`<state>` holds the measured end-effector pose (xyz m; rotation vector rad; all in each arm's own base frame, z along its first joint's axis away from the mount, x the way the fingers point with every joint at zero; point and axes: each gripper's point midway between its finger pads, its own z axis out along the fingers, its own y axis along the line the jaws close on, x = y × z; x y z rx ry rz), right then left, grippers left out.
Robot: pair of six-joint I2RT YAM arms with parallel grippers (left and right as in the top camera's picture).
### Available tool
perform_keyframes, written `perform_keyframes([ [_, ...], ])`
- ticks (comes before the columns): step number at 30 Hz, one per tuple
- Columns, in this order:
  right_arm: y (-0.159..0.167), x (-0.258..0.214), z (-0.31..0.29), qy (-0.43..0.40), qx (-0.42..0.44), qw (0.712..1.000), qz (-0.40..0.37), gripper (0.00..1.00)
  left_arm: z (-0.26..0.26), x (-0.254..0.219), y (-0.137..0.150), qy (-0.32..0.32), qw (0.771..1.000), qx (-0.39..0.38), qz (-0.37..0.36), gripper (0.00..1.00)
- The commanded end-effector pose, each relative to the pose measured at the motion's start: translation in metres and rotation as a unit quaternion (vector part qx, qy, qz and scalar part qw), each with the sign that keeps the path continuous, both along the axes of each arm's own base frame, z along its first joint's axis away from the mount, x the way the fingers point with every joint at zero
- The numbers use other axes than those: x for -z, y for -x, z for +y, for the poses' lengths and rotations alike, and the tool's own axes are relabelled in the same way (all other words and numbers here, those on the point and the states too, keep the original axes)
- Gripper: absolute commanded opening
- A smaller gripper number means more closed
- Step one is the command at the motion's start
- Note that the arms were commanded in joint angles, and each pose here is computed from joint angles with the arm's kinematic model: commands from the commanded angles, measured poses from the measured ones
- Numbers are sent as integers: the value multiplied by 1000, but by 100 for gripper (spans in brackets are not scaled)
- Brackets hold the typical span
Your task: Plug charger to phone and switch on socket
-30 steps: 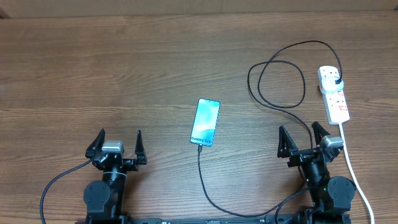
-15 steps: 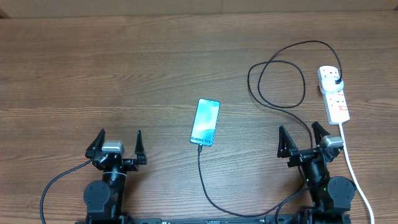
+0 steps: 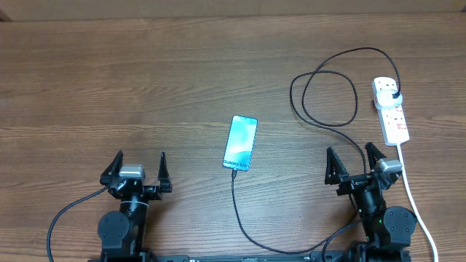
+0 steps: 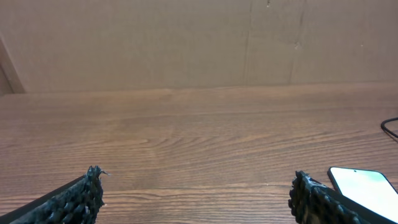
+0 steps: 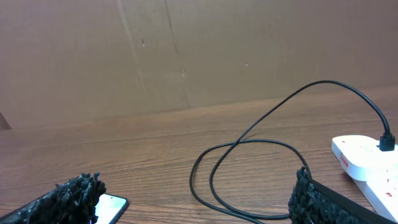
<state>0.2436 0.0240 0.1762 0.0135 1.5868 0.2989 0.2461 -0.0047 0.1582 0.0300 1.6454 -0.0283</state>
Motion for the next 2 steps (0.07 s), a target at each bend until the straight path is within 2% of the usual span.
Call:
perform_keyframes([
  [1, -1, 4, 0, -1, -1, 1000, 4, 100, -2, 2, 0, -11, 1000, 7, -1, 100],
  [2, -1, 4, 0, -1, -1, 1000, 5, 100, -2, 1, 0, -11, 1000, 7, -1, 99],
])
